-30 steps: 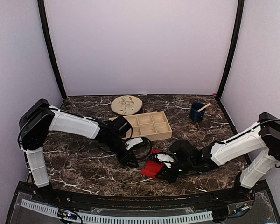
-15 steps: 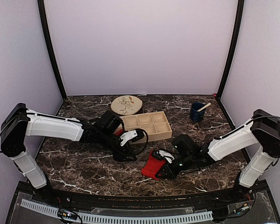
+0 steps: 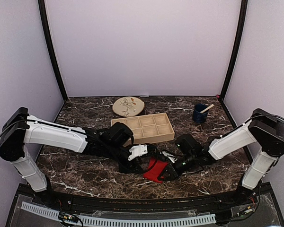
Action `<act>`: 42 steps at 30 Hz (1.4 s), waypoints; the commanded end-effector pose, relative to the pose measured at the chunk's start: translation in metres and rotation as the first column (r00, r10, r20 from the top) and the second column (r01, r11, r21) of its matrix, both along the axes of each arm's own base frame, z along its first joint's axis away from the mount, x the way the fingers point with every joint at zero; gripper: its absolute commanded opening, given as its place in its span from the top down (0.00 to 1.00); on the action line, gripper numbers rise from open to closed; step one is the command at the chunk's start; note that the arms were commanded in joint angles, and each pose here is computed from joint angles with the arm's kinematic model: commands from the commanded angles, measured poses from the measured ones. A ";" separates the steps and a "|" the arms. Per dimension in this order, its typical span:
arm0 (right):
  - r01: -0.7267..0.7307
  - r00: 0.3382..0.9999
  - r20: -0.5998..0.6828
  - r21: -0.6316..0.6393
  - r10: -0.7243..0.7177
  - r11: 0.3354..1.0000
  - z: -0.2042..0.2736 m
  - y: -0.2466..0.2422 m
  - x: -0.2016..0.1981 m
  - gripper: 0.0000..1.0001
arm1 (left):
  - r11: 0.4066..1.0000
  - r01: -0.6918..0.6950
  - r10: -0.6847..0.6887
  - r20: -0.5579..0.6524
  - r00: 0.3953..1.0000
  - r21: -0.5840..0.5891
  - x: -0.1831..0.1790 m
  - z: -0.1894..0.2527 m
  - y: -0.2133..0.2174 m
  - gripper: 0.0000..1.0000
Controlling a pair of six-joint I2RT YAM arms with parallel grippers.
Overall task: Roll the socks
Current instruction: Roll the sock at the center of the board.
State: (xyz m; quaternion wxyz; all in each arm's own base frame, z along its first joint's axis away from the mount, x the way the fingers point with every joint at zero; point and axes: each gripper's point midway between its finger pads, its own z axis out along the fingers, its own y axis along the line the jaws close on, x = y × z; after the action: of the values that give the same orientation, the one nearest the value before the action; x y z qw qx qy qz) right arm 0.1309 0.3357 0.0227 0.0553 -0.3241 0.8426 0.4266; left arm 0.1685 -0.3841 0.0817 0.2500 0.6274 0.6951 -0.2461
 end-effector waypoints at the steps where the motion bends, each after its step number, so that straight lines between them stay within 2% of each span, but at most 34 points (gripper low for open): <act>1: -0.010 0.998 -0.065 -0.005 0.010 1.000 -0.001 0.001 -0.002 1.00 | 0.999 0.029 -0.030 0.078 0.997 0.018 0.001 -0.002 -0.001 0.57; 23: -0.054 0.991 -0.122 -0.023 0.051 0.998 -0.001 0.007 -0.002 1.00 | 0.985 0.146 -0.158 0.153 0.975 0.091 -0.020 -0.023 -0.019 0.57; 42: -0.077 0.987 -0.141 -0.018 0.073 0.997 0.002 0.009 -0.004 1.00 | 0.976 0.151 -0.179 0.190 0.965 0.155 -0.018 -0.041 -0.026 0.57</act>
State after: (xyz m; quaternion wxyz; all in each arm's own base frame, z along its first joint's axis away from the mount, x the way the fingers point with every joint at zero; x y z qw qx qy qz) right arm 0.1255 0.3435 0.0238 -0.0176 -0.3233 0.8396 0.4361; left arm 0.1471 -0.4018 0.0319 0.2380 0.7171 0.6360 -0.1571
